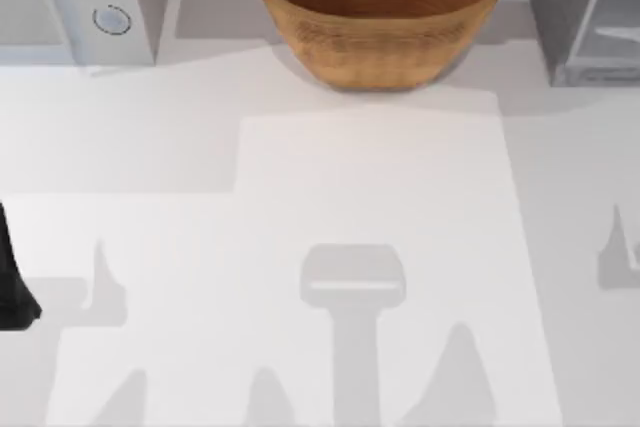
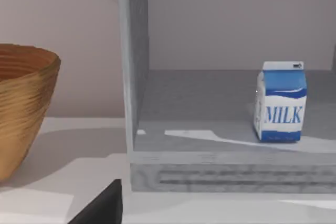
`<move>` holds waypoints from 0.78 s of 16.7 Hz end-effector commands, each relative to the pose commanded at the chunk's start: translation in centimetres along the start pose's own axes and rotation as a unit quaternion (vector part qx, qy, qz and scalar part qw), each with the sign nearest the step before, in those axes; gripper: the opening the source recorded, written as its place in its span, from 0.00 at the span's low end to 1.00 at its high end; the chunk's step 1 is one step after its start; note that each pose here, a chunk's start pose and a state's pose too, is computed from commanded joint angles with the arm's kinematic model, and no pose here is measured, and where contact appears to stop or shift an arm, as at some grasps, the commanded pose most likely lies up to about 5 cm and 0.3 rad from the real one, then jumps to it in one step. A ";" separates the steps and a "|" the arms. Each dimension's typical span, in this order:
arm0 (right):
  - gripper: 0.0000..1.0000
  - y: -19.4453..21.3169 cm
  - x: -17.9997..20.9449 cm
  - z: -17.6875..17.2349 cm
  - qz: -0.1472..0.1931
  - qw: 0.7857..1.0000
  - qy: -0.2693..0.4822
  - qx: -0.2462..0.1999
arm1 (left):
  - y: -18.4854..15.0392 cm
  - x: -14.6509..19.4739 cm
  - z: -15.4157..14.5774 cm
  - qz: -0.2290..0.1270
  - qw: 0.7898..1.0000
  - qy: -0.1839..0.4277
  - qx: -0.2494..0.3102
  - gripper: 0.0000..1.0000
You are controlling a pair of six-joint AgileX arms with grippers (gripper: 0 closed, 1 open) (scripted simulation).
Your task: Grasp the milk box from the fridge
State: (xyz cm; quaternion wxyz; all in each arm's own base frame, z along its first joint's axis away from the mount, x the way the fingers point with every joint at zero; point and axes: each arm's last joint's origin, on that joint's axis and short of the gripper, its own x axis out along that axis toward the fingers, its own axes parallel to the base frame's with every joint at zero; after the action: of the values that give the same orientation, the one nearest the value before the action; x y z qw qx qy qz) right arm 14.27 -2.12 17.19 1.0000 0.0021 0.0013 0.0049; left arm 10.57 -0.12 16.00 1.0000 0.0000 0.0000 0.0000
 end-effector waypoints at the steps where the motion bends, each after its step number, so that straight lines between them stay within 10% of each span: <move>1: 1.00 -0.4 0.8 0.1 0.004 1.000 -0.001 -0.001 | 0.0 0.0 0.0 0.000 1.000 0.000 0.000 1.00; 13: 1.00 -7.6 6.2 -5.4 -0.005 1.000 -0.002 -0.004 | 0.0 0.0 0.0 0.000 1.000 0.000 0.000 1.00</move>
State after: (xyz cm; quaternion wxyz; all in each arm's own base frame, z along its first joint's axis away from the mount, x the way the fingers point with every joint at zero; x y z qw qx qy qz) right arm 20.53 -9.68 11.74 1.0000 -0.0020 -0.0010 0.0000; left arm 10.57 -0.12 16.00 1.0000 0.0000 0.0000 0.0000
